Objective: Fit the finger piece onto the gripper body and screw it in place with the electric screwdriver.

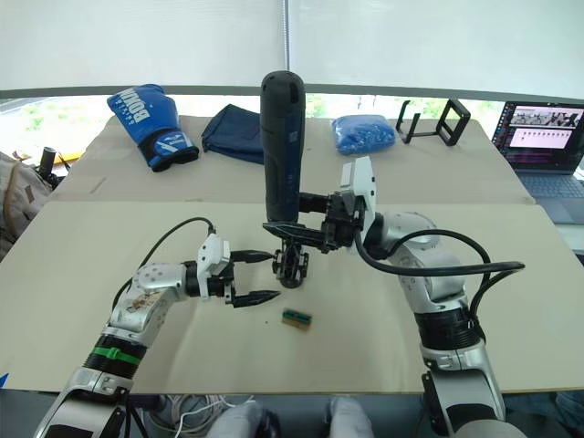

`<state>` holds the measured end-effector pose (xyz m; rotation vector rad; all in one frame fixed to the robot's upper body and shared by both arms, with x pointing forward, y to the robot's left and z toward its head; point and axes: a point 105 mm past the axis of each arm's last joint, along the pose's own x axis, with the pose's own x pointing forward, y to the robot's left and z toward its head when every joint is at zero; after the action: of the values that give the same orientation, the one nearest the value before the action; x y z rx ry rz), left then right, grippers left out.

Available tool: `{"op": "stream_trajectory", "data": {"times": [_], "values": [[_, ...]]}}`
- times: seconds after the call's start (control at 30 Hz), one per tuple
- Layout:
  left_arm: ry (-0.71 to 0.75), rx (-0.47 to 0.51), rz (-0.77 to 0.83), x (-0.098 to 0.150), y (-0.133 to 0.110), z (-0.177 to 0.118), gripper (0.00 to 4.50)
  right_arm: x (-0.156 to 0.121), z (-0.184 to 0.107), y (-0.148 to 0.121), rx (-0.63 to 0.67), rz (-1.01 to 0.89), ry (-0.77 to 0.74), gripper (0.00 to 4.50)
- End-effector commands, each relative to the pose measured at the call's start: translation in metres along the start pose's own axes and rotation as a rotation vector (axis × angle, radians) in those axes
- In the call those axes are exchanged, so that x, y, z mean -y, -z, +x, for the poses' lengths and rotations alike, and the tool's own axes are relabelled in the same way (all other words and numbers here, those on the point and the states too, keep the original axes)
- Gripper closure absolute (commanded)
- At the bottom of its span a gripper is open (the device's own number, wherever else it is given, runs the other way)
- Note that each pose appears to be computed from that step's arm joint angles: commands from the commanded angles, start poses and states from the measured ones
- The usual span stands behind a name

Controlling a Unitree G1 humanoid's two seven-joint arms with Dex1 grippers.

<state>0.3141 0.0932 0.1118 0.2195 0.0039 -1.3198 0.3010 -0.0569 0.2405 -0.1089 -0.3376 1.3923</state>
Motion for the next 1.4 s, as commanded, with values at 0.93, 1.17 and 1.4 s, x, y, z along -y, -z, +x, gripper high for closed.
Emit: {"op": "stream_trajectory", "data": {"times": [0.93,1.17,1.4], "values": [[-0.030,-0.071,0.019,-0.010,0.013,0.028,0.00,-0.008,0.005,-0.015,0.041,-0.072,-0.027,2.53],[-0.014,-0.058,0.010,-0.015,0.012,0.042,0.00,-0.008,0.004,-0.016,0.038,-0.076,-0.025,2.53],[0.020,-0.072,-0.009,-0.015,0.019,0.050,0.00,-0.008,0.004,-0.016,0.034,-0.077,-0.023,2.53]]}}
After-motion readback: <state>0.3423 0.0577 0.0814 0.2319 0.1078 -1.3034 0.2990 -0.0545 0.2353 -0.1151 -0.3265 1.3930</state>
